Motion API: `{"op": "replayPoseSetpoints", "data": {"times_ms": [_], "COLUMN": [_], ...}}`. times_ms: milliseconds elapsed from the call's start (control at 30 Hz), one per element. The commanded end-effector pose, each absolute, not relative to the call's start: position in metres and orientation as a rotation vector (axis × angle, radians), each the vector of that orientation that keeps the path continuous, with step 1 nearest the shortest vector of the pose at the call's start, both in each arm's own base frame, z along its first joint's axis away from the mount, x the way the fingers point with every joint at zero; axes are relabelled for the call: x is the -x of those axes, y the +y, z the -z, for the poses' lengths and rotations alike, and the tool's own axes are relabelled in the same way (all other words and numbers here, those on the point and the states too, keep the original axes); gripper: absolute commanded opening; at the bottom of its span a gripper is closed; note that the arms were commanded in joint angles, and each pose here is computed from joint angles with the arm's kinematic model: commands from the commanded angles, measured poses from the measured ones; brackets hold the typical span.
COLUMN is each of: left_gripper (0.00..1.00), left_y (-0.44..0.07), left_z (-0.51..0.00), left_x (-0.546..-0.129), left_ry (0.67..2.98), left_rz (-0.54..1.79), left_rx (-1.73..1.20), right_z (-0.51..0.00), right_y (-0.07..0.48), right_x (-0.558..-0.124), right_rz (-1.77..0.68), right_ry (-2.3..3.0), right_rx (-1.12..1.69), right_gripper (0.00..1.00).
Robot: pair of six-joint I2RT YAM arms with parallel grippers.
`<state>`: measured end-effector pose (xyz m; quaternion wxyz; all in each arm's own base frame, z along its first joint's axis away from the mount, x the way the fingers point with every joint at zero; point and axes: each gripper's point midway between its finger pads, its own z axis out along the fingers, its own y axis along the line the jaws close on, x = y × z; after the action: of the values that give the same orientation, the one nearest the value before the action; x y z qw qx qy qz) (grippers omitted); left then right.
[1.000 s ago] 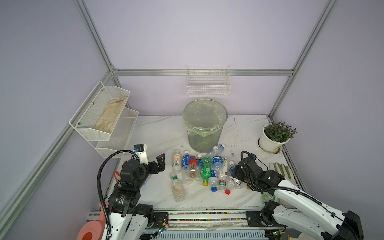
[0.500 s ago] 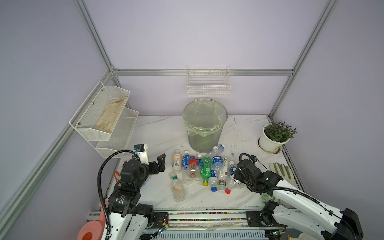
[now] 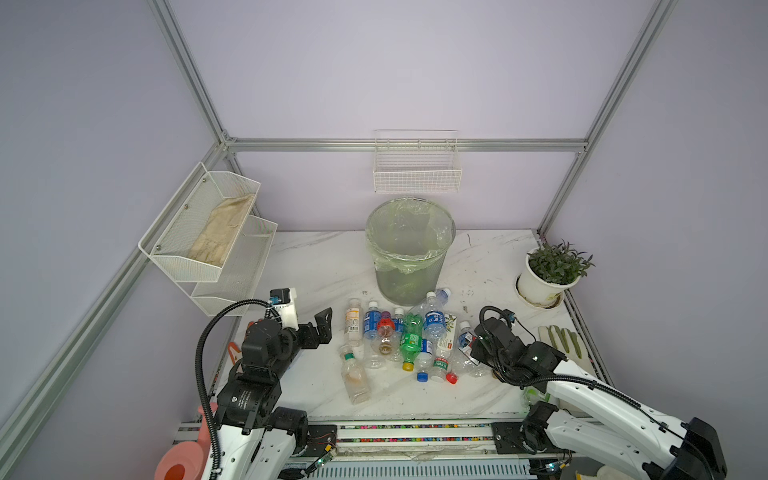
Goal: Throw the plastic bottles in the bin
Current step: 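Lower the right gripper onto a clear red-capped bottle and close it, then lift the clear bottle with the right gripper over the bin and release it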
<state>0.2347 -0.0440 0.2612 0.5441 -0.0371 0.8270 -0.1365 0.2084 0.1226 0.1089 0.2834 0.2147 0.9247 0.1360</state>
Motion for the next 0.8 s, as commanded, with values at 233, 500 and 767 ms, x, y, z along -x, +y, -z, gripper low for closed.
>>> {"op": "replayPoseSetpoints", "data": {"times_ms": [233,500,767], "left_gripper": [1.00,1.00,1.00], "left_y": [-0.048,-0.049,-0.051], "left_z": [-0.250,-0.250,-0.249], "left_x": [-0.236,-0.236,-0.236], "left_ry": [1.980,1.981,1.987], "left_rz": [0.333,0.334,0.338], "left_rx": [0.080,0.073,0.063], "right_z": [-0.190,-0.297,-0.449], "right_y": [0.116,0.125,0.113], "right_x": [-0.223,-0.241,-0.251], "right_rz": [-0.433,-0.538,-0.556], "right_ry": [2.284,2.045,1.683], "right_rx": [-0.560,-0.372,-0.284], "right_gripper": [0.36,0.36,0.37]}}
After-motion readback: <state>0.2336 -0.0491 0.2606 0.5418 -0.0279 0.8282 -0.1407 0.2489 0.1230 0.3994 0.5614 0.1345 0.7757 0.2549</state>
